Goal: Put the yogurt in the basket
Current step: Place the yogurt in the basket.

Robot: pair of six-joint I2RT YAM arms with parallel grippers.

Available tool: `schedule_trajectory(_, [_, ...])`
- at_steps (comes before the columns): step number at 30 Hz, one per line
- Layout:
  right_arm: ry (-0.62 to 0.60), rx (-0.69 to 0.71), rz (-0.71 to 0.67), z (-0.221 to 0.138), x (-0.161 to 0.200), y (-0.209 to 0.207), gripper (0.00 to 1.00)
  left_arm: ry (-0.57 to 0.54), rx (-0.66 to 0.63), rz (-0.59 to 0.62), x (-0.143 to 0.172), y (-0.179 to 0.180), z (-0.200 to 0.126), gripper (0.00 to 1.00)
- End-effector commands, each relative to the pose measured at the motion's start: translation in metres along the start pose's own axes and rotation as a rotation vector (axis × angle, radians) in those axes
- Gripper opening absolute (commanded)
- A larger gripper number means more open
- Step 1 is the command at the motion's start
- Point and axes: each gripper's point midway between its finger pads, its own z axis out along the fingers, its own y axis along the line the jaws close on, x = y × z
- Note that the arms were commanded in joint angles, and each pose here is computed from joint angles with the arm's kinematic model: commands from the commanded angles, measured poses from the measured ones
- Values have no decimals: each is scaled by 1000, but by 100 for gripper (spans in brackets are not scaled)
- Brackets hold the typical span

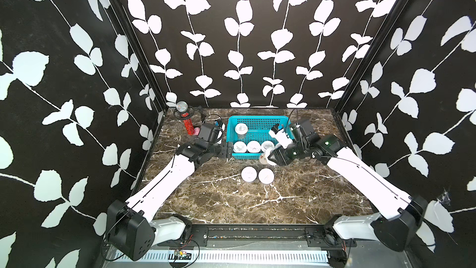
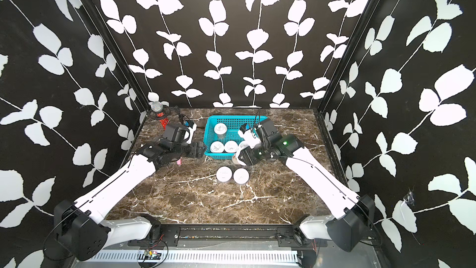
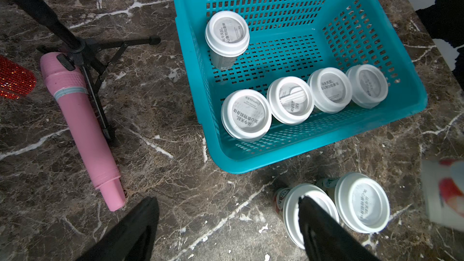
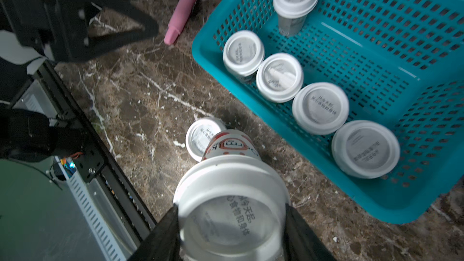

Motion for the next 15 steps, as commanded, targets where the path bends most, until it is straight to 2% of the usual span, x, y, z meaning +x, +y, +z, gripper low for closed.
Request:
schedule_trajectory(1, [-116, 14, 26, -9, -40, -15, 56, -30, 6, 0, -9, 0, -11, 87])
schedule_trajectory(10, [-175, 165, 158, 3, -77, -85, 55, -32, 4, 2, -10, 0, -12, 87])
schedule_trajectory(14, [-157, 264, 188, 9, -81, -112, 55, -30, 3, 1, -9, 0, -11, 87])
schedule_trajectory(15, [-129, 283, 197, 19, -79, -121, 54, -28, 3, 2, -9, 0, -10, 87])
